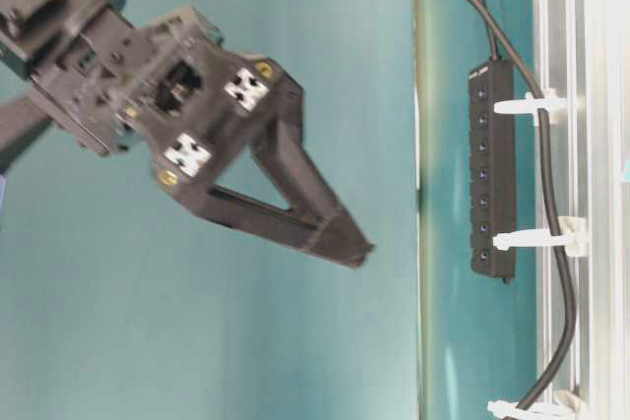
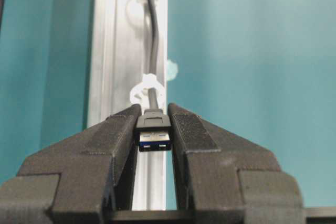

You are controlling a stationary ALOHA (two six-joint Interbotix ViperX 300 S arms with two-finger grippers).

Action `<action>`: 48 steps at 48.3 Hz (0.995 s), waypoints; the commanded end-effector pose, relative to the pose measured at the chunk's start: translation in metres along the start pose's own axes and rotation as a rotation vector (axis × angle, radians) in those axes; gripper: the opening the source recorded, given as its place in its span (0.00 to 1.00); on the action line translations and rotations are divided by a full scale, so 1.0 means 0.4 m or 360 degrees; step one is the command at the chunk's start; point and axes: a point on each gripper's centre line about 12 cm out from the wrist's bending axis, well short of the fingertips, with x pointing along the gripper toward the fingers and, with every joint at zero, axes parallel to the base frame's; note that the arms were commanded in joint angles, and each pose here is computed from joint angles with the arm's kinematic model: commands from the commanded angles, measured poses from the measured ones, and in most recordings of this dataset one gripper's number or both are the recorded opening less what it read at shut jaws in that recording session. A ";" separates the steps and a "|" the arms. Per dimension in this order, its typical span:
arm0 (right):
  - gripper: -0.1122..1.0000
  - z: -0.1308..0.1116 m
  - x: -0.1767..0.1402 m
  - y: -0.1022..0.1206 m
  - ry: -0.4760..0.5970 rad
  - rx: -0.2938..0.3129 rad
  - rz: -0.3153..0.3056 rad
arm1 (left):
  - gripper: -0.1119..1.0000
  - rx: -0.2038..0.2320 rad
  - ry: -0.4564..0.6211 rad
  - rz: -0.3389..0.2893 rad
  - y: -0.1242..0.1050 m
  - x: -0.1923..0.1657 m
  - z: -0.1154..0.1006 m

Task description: Pass the USB cable through three rings with both arms.

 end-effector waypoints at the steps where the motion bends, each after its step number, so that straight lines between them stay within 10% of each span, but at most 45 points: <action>1: 0.89 0.029 -0.040 0.002 -0.0119 0.0010 0.0024 | 0.29 -0.0002 -0.0049 -0.0004 -0.002 -0.009 0.021; 48: 0.89 -0.001 -0.067 -0.005 -0.0228 0.0024 0.0068 | 0.29 0.0001 -0.0063 0.0002 0.001 -0.009 0.026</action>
